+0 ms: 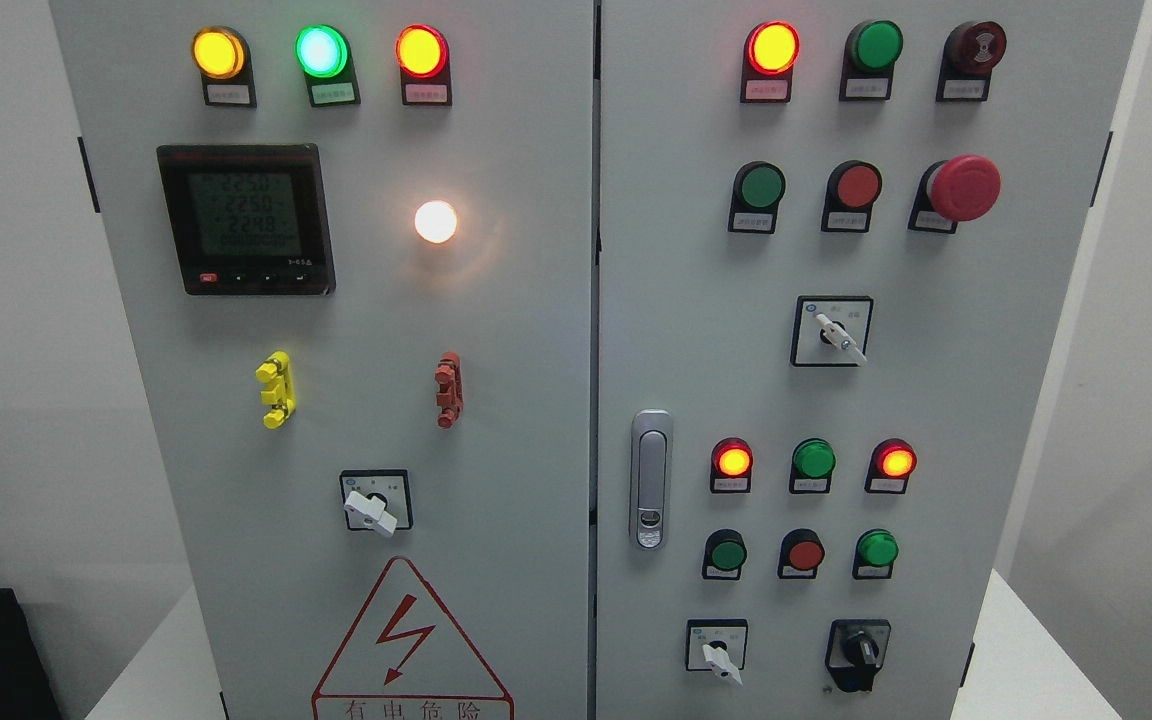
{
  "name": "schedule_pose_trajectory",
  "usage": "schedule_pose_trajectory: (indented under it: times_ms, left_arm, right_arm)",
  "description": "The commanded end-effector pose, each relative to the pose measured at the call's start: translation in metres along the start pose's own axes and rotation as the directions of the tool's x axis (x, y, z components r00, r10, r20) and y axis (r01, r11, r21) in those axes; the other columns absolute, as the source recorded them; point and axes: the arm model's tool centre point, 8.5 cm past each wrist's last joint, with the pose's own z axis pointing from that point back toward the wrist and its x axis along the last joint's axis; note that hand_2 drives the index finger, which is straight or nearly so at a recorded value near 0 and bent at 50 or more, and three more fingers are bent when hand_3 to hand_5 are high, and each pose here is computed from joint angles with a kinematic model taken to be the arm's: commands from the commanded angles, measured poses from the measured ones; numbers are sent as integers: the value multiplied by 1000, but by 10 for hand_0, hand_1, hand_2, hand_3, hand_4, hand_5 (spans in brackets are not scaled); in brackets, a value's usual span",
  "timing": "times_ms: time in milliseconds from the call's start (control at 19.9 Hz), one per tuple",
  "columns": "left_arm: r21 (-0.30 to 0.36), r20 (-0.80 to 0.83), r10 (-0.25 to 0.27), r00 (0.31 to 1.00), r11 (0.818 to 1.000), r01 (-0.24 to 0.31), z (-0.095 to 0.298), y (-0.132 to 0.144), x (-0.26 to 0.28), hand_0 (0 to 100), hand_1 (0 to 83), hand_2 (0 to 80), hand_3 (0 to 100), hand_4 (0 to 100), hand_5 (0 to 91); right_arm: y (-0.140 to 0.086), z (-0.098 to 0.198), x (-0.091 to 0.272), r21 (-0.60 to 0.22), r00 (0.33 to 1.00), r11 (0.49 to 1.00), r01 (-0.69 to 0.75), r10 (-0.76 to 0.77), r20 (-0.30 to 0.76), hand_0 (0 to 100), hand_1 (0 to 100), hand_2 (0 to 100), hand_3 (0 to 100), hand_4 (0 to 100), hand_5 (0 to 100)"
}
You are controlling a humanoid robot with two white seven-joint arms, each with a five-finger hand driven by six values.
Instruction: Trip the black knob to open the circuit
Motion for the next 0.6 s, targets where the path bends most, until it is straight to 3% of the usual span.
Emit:
schedule_pose_trajectory:
  times_ms: [0,552]
  left_arm:
    - [-1,5,3,1000,1000,-3,0,-1,2,120,389,0,0,0,0]
    - [-1,3,4,1000,1000,-4,0,-1,2,120,389,0,0,0,0]
  right_arm:
    - [0,0,10,-1,999,1000,14,-14,35,0,116,0,0,0,0]
    - [-5,6,60,-26,965,999,22,-15,260,0,92,0,0,0,0]
